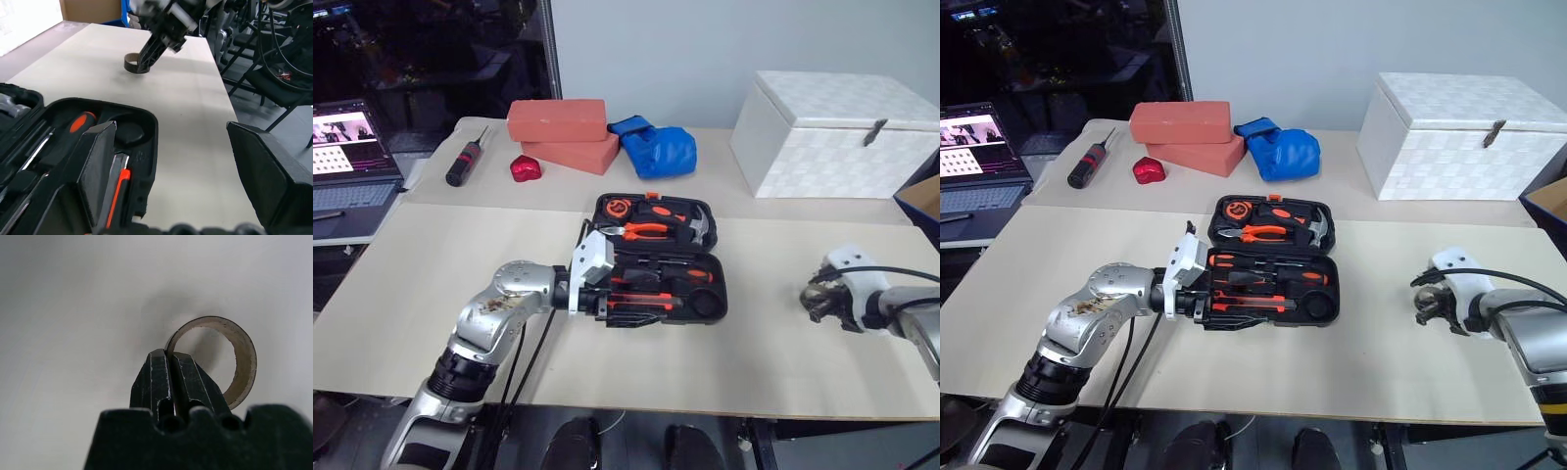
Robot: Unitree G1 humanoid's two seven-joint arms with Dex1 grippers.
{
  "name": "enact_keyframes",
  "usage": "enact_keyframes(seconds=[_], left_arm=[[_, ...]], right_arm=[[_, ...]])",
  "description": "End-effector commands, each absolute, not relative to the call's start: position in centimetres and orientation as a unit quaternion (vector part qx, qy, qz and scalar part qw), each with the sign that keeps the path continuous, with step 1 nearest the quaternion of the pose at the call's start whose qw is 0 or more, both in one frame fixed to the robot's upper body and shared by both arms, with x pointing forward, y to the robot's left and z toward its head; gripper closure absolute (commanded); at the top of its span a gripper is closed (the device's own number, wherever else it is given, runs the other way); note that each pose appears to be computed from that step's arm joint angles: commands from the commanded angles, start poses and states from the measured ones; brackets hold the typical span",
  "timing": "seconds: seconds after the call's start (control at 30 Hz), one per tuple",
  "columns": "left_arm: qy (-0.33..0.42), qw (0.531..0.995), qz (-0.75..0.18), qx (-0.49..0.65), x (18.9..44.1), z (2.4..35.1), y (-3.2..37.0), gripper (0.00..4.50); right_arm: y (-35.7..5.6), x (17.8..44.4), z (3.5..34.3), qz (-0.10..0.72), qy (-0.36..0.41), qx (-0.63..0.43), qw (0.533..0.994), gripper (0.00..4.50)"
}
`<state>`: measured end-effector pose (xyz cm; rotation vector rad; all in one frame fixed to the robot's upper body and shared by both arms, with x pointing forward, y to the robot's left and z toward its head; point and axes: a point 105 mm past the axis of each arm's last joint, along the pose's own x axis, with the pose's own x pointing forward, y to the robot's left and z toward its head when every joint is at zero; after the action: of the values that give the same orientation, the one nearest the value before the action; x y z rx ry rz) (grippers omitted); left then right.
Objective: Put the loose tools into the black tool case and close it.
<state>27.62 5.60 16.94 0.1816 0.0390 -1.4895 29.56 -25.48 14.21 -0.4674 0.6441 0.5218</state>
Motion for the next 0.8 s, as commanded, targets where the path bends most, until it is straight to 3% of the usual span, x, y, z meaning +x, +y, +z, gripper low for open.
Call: enact_keyframes(seconds=[0.03, 0.23, 0.77, 0.8], left_arm=[[0.007, 0.731, -0.676, 0.090, 27.2, 17.8, 7.0, 0.64], [0.023, 0.738, -0.666, 0.100, 27.3, 17.2, 8.0, 0.64], [0.005, 0.773, -0.628, 0.096, 27.6, 17.4, 8.0, 0.64], [0.005, 0.775, -0.625, 0.096, 27.7, 17.3, 8.0, 0.64]], right_arm=[[-18.2, 28.0, 18.4, 0.390, 0.237, -0.270, 0.848, 4.48], [-13.7, 27.9, 16.7, 0.454, 0.258, -0.325, 0.789, 4.48], [-14.0, 29.0, 12.2, 0.478, 0.336, -0.364, 0.726, 4.48], [-13.9, 29.0, 12.1, 0.482, 0.336, -0.363, 0.723, 4.14]])
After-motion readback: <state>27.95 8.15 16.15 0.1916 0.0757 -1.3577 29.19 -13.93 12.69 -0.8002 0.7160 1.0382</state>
